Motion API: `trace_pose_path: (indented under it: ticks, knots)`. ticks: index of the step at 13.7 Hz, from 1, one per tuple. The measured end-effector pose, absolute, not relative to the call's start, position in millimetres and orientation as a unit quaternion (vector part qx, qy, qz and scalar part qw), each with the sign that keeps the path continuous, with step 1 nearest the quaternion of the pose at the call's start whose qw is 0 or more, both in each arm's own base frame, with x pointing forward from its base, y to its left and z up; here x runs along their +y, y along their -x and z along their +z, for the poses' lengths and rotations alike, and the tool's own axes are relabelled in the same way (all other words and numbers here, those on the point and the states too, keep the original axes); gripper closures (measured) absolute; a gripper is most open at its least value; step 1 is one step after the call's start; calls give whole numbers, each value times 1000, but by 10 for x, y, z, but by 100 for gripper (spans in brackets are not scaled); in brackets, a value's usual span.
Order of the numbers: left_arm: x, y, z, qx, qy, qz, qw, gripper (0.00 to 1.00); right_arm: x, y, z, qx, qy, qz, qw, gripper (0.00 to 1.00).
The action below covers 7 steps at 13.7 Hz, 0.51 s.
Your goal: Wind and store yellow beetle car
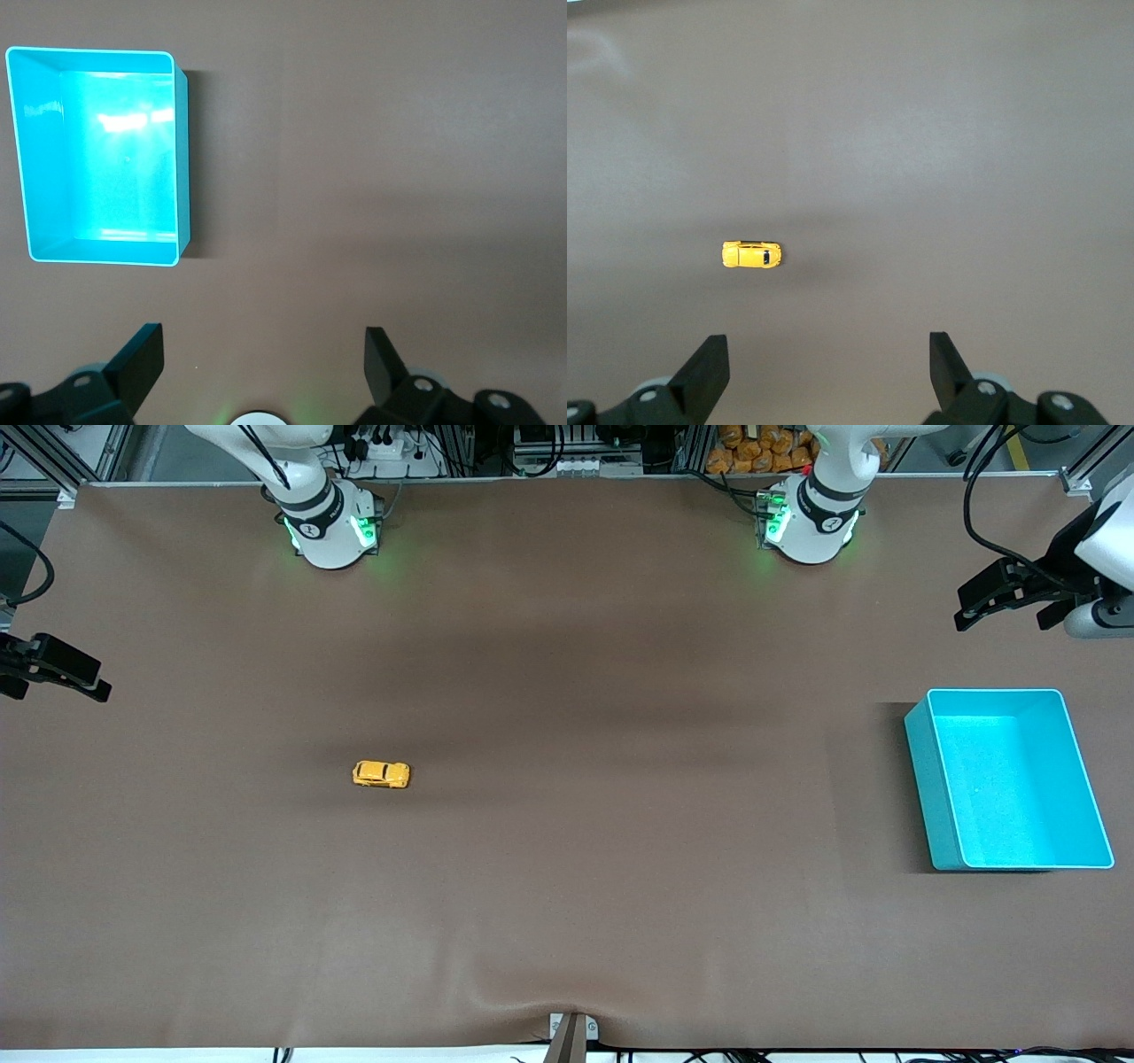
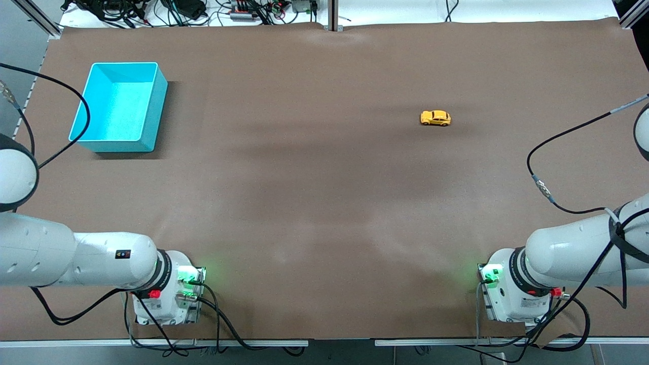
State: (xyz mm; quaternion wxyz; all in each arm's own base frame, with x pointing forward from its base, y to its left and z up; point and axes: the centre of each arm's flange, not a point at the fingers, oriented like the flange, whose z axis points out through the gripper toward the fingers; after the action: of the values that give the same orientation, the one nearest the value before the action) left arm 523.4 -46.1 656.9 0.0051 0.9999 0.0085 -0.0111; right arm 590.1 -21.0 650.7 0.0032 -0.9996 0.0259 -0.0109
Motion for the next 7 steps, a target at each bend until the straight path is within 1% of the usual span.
trace_pose_path:
  ticks: [7]
  knots:
    - [-459,-5234,6576,9,-1000,-10,5,0,-95,-5906,6490,18,1000,-10,3,0]
